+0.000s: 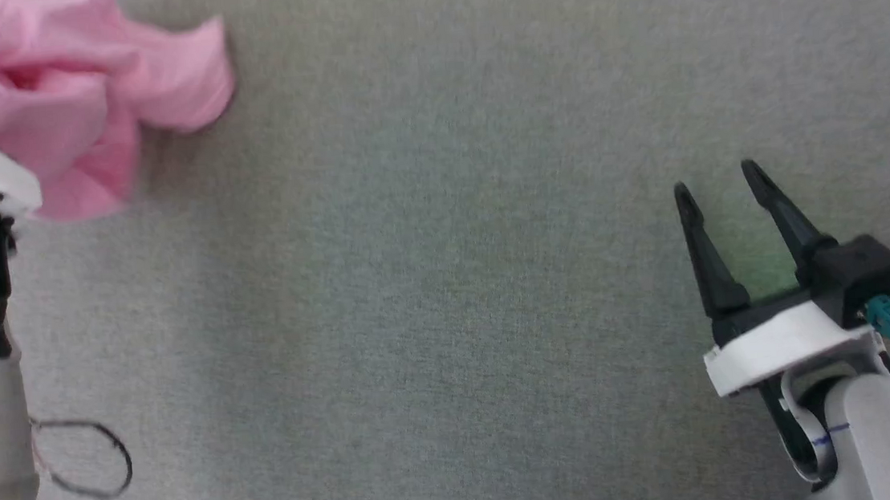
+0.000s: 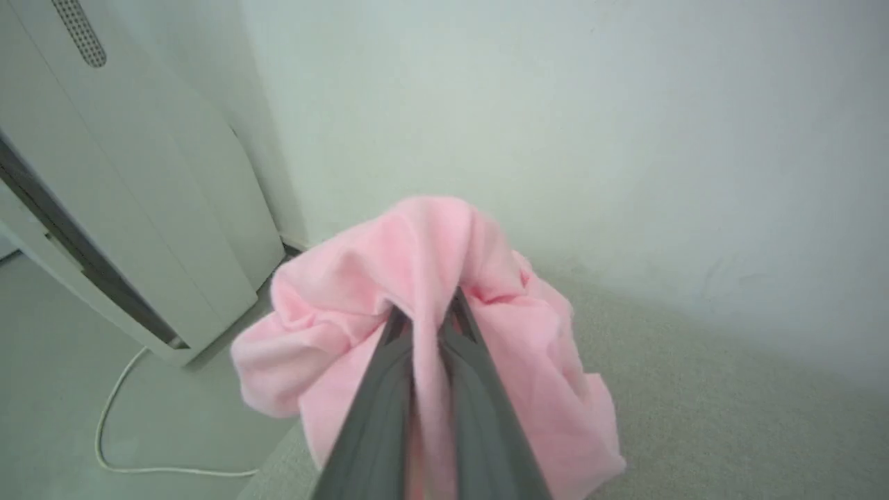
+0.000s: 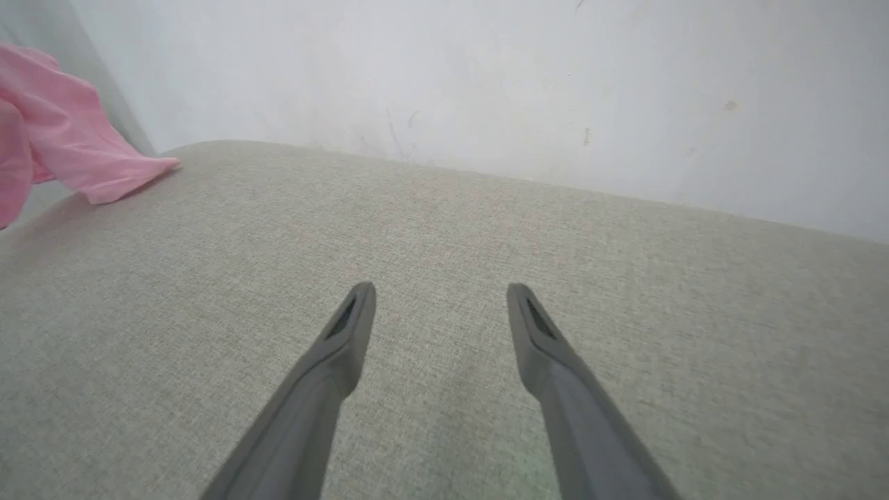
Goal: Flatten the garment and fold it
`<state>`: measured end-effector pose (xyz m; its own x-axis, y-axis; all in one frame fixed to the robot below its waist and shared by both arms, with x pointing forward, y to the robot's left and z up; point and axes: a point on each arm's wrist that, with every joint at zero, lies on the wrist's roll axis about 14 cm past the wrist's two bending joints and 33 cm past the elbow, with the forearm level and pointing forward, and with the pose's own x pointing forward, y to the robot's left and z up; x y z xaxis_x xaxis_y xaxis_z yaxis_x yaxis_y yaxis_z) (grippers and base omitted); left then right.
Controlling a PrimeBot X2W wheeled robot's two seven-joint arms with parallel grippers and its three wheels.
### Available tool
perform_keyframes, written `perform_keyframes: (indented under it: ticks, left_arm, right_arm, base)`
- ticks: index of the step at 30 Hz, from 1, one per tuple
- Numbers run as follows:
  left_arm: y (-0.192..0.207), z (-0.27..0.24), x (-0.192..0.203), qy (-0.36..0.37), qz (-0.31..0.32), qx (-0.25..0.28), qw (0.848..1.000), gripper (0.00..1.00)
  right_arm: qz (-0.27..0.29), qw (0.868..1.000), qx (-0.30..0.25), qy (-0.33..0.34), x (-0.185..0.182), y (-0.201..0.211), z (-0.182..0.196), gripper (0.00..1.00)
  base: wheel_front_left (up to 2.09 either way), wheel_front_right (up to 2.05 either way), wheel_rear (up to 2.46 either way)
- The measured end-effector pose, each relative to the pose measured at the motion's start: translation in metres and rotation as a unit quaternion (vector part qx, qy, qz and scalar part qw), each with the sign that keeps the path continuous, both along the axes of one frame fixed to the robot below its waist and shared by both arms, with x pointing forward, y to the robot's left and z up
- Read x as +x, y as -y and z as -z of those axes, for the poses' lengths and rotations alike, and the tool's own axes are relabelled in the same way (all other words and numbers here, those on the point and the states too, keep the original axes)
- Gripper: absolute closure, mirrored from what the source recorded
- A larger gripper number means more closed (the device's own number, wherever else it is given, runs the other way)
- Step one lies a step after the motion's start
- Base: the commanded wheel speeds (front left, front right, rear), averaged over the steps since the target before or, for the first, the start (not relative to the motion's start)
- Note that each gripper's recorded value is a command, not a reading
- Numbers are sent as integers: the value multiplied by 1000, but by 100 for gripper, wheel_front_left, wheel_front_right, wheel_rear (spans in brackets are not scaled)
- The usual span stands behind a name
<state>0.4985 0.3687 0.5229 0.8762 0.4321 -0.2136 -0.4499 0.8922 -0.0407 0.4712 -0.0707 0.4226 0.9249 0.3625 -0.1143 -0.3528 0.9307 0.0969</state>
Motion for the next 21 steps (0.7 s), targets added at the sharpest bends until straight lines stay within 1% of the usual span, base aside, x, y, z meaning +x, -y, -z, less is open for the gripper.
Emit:
perform_keyframes:
  ticks: [2, 4, 7, 9, 12, 16, 19, 21]
  left_arm:
    - [12, -42, 5, 58, 31, 32, 997, 100]
    - [28, -86, 6, 116, 61, 58, 990, 100]
    - [59, -144, 2, 195, 107, 86, 971, 100]
    - [87, -174, -3, 237, 142, 90, 957, 100]
    - [139, -204, -9, 283, 204, 78, 934, 100]
    - [216, -218, -16, 314, 293, 40, 902, 100]
    - [277, -209, -23, 308, 362, 0, 880, 100]
    - [315, -185, -28, 276, 406, -29, 871, 100]
  right_arm:
    - [10, 1000, -3, 10, -8, 8, -12, 0]
    - [18, 1000, -5, 25, -15, 14, -28, 0]
    - [30, 998, 2, 48, -25, 22, -52, 0]
    - [39, 997, 4, 64, -33, 29, -67, 0]
    - [55, 995, 3, 84, -43, 41, -87, 0]
    - [84, 991, -4, 101, -59, 63, -104, 0]
    - [110, 988, -10, 108, -71, 83, -113, 0]
    - [129, 985, -13, 115, -77, 96, -120, 0]
  base:
    - [0, 0, 0]
    - [0, 0, 0]
    - [0, 0, 0]
    - [0, 0, 0]
    - [0, 0, 0]
    - [0, 0, 0]
    - [0, 0, 0]
    - [0, 0, 0]
